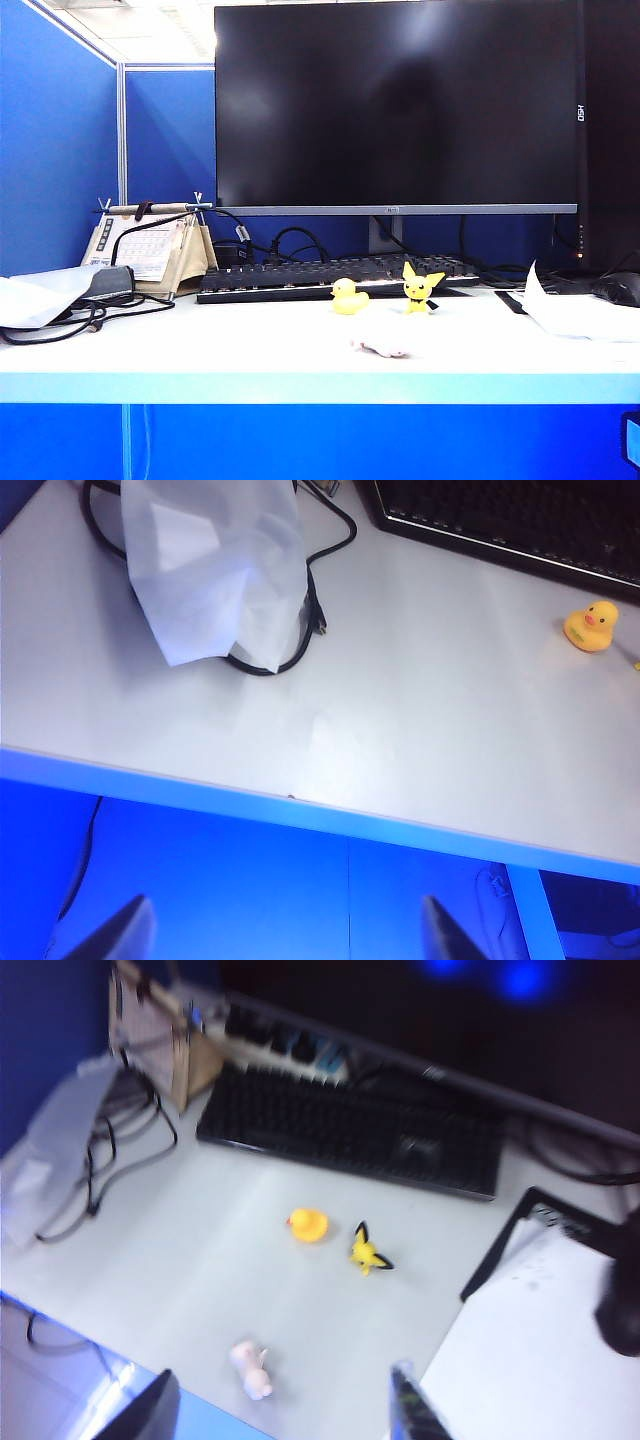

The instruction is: Pick up the doll with a different color than the other dolls and place it near you.

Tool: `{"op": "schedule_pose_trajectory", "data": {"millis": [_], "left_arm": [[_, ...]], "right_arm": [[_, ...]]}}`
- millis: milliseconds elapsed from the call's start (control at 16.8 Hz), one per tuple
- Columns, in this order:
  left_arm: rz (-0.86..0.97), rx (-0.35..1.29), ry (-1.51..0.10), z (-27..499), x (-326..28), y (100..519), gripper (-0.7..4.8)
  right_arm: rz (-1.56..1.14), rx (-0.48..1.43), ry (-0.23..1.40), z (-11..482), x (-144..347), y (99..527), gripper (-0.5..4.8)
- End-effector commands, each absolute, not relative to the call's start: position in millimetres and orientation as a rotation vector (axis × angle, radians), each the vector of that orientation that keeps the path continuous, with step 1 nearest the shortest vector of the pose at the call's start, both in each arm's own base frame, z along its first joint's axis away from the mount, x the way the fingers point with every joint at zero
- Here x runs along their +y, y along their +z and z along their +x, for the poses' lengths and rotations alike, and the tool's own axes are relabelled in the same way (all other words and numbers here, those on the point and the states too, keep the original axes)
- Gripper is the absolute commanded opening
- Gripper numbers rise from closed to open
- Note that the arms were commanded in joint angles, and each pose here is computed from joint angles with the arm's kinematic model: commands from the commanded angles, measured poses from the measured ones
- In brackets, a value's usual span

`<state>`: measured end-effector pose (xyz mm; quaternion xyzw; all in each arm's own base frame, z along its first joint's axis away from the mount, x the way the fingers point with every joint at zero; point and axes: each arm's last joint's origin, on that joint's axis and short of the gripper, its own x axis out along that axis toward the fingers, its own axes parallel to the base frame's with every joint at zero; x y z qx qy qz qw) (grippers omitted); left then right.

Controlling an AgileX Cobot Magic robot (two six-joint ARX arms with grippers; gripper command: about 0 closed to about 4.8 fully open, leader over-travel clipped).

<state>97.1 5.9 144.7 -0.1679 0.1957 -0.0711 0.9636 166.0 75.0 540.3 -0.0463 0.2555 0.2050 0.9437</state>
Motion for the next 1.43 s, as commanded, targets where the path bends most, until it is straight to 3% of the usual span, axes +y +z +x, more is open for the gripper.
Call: {"op": "schedule_pose_trajectory", "data": {"millis": [59, 297, 416, 654, 951, 1427], "left_arm": [[-0.336, 0.382, -0.149, 97.6, 5.8, 146.6, 3.50], [-0.336, 0.382, -0.149, 97.6, 5.8, 146.6, 3.50], [-0.336, 0.382, -0.149, 97.6, 5.8, 146.6, 3.50], [-0.336, 0.382, -0.149, 97.6, 5.8, 146.6, 3.50], [-0.336, 0.382, -0.149, 97.6, 5.8, 146.6, 3.50], [-0.336, 0.382, -0.149, 97.6, 5.8, 146.6, 3.50]], "right_arm": [[-0.043, 0.391, 0.360, 109.9, 48.1, 558.0, 2.63], [0.001, 0.239, 0.312, 36.9, 13.4, 563.5, 2.61], [0.025, 0.185, 0.258, -8.4, -8.8, 547.0, 2.61], [0.057, 0.224, 0.201, -42.9, -26.1, 495.9, 2.61], [0.128, 0.437, 0.284, -23.6, -13.4, 397.8, 2.61], [0.358, 0.093, 0.388, 34.0, 14.5, 279.0, 2.61]]}}
